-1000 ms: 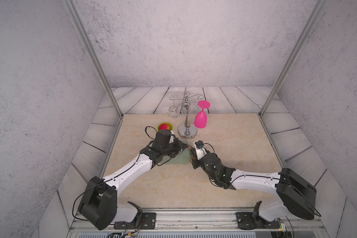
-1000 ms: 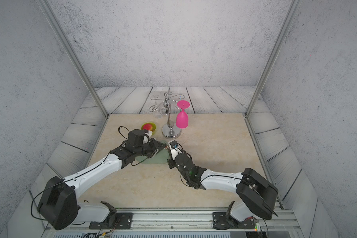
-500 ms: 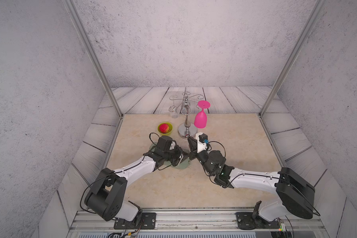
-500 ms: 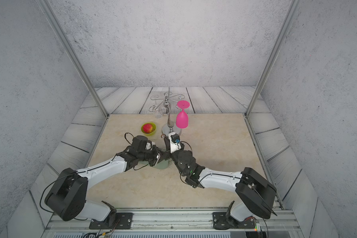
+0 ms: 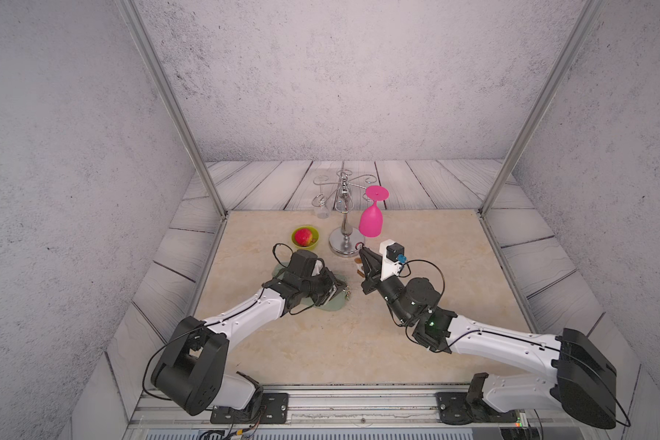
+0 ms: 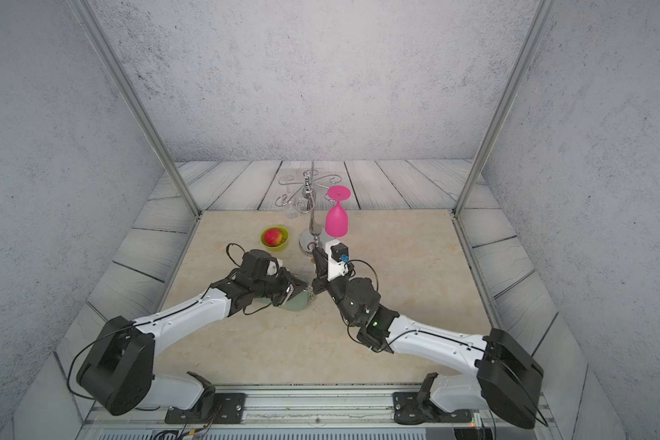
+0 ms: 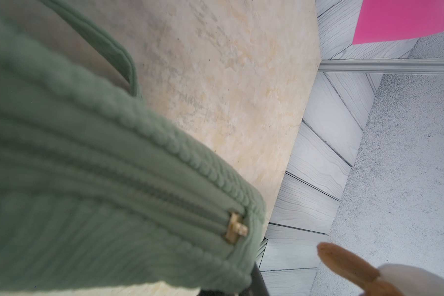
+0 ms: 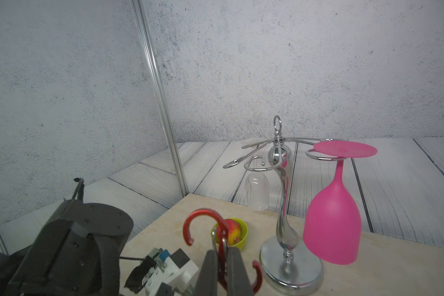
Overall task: Remove the decoration from the bag
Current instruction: Remove the decoration item from the bag, then place the bag at the center of the board.
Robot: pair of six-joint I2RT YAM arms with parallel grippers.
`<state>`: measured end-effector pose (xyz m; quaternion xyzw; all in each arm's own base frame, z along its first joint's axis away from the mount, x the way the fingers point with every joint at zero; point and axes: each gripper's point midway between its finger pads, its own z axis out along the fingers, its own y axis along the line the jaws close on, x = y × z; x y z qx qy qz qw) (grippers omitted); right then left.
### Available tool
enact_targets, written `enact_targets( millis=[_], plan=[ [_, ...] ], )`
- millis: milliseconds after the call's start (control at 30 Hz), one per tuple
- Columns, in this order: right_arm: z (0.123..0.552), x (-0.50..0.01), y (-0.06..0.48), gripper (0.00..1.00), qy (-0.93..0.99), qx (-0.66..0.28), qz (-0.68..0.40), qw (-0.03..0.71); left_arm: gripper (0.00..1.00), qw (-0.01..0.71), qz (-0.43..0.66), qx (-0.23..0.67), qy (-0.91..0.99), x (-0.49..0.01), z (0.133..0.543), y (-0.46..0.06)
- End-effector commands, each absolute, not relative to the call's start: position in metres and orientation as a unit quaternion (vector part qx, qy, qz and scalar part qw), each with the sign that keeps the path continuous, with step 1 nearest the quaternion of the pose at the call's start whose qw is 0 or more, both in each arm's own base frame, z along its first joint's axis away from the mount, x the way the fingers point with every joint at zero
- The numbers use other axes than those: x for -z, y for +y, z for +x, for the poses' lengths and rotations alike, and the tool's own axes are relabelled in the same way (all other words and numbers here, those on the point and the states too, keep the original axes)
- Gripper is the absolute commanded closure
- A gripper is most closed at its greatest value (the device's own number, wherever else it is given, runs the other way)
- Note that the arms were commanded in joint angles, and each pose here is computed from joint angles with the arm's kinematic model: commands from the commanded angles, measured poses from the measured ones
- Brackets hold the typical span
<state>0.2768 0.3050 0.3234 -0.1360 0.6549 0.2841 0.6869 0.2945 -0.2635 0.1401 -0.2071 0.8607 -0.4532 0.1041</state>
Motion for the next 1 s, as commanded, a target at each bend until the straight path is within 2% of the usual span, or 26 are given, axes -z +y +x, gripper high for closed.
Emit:
enact_targets(
  millis=[0, 367, 733, 967],
  plan=[
    [0.268, -0.291, 0.288, 0.96, 0.716, -0.268, -0.136, 0.631, 1.0, 0.14, -0.21, 0.451, 0.856, -0.143, 0.299, -0.254],
    [0.229, -0.225, 0.241, 0.96, 0.815, -0.267, -0.102, 0.505, 1.0, 0.194, -0.238, 0.473, 0.826, -0.162, 0.318, -0.252],
    [0.206, -0.19, 0.269, 0.95, 0.848, -0.314, -0.141, 0.403, 1.0, 0.191, -0.246, 0.484, 0.818, -0.163, 0.319, -0.274],
    [0.226, -0.163, 0.277, 0.95, 0.865, -0.315, -0.126, 0.369, 1.0, 0.186, -0.245, 0.477, 0.824, -0.154, 0.314, -0.278]
  ],
)
